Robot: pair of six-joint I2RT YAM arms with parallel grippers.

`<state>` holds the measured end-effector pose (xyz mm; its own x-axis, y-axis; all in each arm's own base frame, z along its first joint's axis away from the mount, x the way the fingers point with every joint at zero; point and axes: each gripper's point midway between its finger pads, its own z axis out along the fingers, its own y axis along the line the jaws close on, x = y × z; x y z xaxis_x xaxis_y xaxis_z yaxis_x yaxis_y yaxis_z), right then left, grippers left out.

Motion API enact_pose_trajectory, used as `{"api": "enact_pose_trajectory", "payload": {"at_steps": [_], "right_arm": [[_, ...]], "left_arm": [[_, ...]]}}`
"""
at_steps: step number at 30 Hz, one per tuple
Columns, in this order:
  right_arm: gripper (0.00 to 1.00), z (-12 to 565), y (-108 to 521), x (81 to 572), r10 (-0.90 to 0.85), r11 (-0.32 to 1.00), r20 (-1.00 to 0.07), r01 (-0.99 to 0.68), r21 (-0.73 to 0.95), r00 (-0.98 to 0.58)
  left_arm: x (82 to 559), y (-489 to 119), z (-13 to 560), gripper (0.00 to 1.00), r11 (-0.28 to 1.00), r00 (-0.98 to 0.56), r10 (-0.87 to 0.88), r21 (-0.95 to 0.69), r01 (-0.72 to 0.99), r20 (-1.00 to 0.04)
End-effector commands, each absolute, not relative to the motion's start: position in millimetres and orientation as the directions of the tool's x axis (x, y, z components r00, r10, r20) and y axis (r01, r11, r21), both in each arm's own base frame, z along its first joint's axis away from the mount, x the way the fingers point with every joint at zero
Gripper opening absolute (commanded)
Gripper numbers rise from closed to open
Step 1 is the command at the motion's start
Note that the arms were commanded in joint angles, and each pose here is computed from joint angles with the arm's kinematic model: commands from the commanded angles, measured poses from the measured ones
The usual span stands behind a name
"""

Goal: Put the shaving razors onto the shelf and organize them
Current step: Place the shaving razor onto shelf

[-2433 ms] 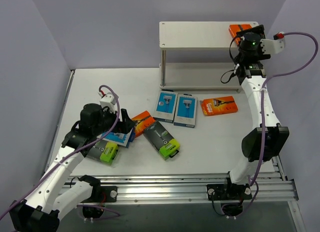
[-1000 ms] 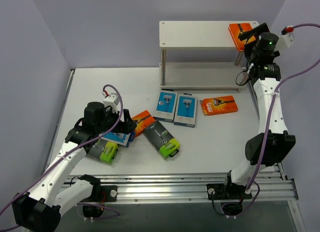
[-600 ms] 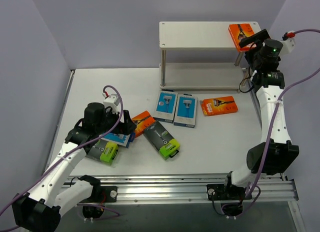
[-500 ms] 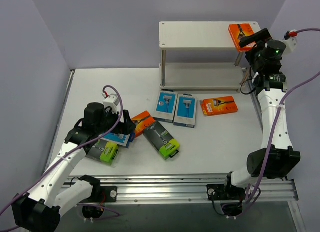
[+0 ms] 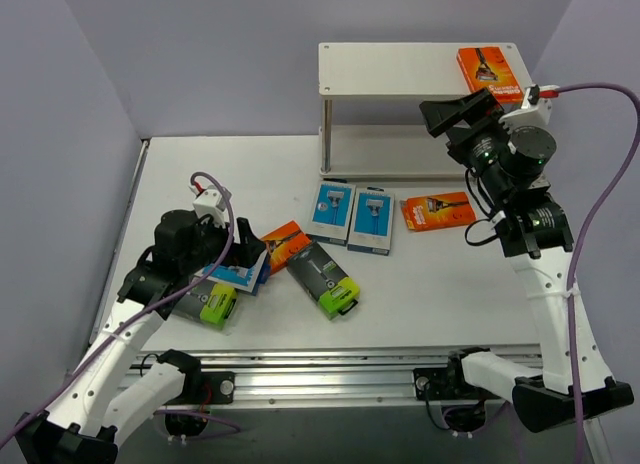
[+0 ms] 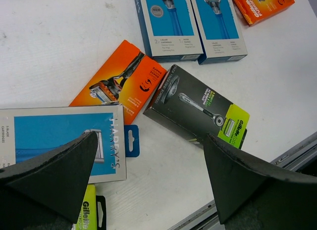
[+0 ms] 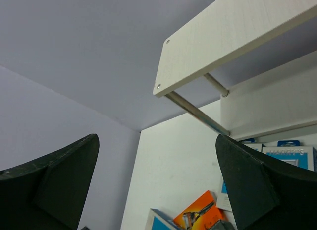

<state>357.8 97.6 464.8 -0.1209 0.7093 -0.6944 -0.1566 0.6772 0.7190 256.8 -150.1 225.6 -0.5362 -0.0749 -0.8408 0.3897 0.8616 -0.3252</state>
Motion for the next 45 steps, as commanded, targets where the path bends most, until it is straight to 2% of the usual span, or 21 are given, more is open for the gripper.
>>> {"api": "enact_pose_trajectory", "payload": {"at_steps": [1,5,11,20,33,38,40,42,44,45], "right_arm": [[1.00,485.3,107.5,333.8,0.753,0.620,-0.647,-0.198,0.759,-0.120],[1.00,518.1,102.3,303.3,0.806,0.554,-0.588,-0.268,0.788,-0.065],[1.00,536.5,93.2,283.7,0.818,0.545,-0.574,-0.267,0.795,-0.035],[1.00,518.7,77.2,298.5,0.763,0.640,-0.646,-0.155,0.753,0.010],[1.00,530.8,82.3,296.8,0.776,0.620,-0.631,-0.199,0.759,0.009],[1.00,504.2,78.4,299.7,0.713,0.692,-0.701,-0.174,0.701,0.016],[1.00,475.4,78.9,305.9,0.685,0.720,-0.728,-0.140,0.680,-0.016],[1.00,456.6,76.7,309.5,0.638,0.762,-0.769,-0.117,0.637,-0.035],[1.00,431.1,73.2,312.1,0.605,0.790,-0.793,-0.075,0.609,-0.069],[1.00,421.2,68.0,312.8,0.591,0.803,-0.803,-0.045,0.595,-0.077]], "left_arm": [[269.8,-148.2,238.3,0.97,0.876,-0.486,-0.083,-0.296,0.380,-0.870],[274.7,-146.4,235.5,0.97,0.886,-0.480,-0.079,-0.282,0.367,-0.873],[279.1,-142.2,229.7,0.97,0.901,-0.479,-0.073,-0.264,0.345,-0.875],[286.2,-141.6,217.4,0.97,0.912,-0.499,-0.045,-0.240,0.333,-0.865],[285.8,-138.8,220.2,0.98,0.917,-0.486,-0.042,-0.227,0.327,-0.873],[289.3,-143.7,236.7,0.97,0.910,-0.472,-0.036,-0.224,0.349,-0.881],[293.2,-146.5,249.0,0.97,0.912,-0.470,-0.017,-0.207,0.354,-0.882],[304.6,-159.2,283.7,0.97,0.900,-0.438,-0.016,-0.203,0.385,-0.899],[315.0,-171.0,294.6,0.97,0.894,-0.457,-0.005,-0.209,0.396,-0.889],[319.0,-180.5,330.8,0.97,0.877,-0.407,-0.031,-0.220,0.427,-0.913]]}}
